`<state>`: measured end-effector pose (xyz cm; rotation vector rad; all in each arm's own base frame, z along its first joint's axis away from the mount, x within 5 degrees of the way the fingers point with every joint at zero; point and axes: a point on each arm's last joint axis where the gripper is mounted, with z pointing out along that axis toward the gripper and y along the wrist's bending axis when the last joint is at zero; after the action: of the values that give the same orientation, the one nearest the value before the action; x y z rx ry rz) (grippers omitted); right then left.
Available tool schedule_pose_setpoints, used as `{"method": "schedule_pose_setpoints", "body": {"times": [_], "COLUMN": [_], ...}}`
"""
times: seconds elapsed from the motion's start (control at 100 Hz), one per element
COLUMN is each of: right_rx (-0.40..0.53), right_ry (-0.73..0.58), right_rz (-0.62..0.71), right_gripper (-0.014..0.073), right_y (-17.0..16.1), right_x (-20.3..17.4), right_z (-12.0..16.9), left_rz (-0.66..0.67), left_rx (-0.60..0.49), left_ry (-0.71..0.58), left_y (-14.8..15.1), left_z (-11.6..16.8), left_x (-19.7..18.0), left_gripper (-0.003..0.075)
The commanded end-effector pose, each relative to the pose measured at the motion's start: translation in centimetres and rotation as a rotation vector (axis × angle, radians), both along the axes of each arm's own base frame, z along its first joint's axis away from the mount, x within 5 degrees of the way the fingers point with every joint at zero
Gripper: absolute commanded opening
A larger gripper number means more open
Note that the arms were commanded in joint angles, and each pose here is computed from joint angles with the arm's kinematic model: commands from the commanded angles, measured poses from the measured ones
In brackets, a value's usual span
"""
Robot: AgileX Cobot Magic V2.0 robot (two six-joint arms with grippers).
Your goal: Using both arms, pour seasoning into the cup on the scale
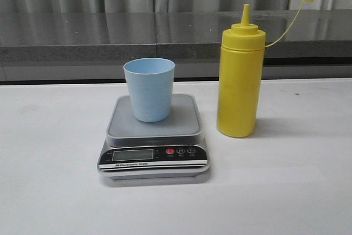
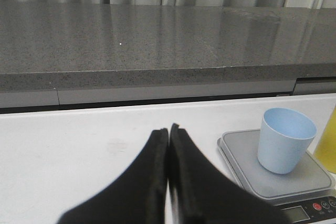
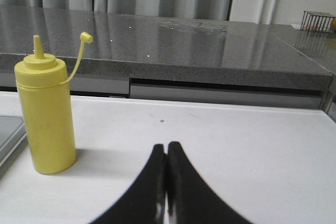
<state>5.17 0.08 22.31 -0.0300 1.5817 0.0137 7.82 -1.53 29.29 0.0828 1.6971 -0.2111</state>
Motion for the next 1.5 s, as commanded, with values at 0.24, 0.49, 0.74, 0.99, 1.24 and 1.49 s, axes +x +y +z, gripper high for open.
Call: {"method": "schedule_pose_setpoints", "body": {"times": [0.24, 0.49, 0.74, 0.99, 1.24, 1.49], "right_rx": [0.002, 0.003, 0.003, 0.003, 0.003, 0.003], "right_ry": [-0.086, -0.068, -0.068, -0.068, -0.068, -0.068], "right_rz": [-0.026, -0.025, -0.025, -0.025, -0.025, -0.025], "right_gripper": [-0.0066, -0.0066, -0.0066, -0.0066, -0.0066, -0.0066], "right_y": [-0.1, -0.1, -0.1, -0.1, -0.1, -0.1], "right_x": [0.1, 0.2, 0.2, 0.2, 0.2, 0.2], "right_z": [-0.7, -1.5, -1.5, -1.5, -1.5, -1.5], "left_rz": [0.01, 0.01, 0.01, 0.01, 0.01, 0.01], "left_rx": [-0.027, -0.027, -0.027, -0.027, -0.027, -0.027], "left_ry": [-0.096, -0.096, -0.096, -0.096, -0.096, -0.096], "left_y": [0.1, 0.1, 0.1, 0.1, 0.1, 0.1], "left_z": [1.6, 1.6, 1.6, 1.6, 1.6, 1.6], "left_x": [0.0, 0.0, 0.0, 0.0, 0.0, 0.0], "left_gripper": [-0.002, -0.002, -0.002, -0.002, -0.002, -0.002]}}
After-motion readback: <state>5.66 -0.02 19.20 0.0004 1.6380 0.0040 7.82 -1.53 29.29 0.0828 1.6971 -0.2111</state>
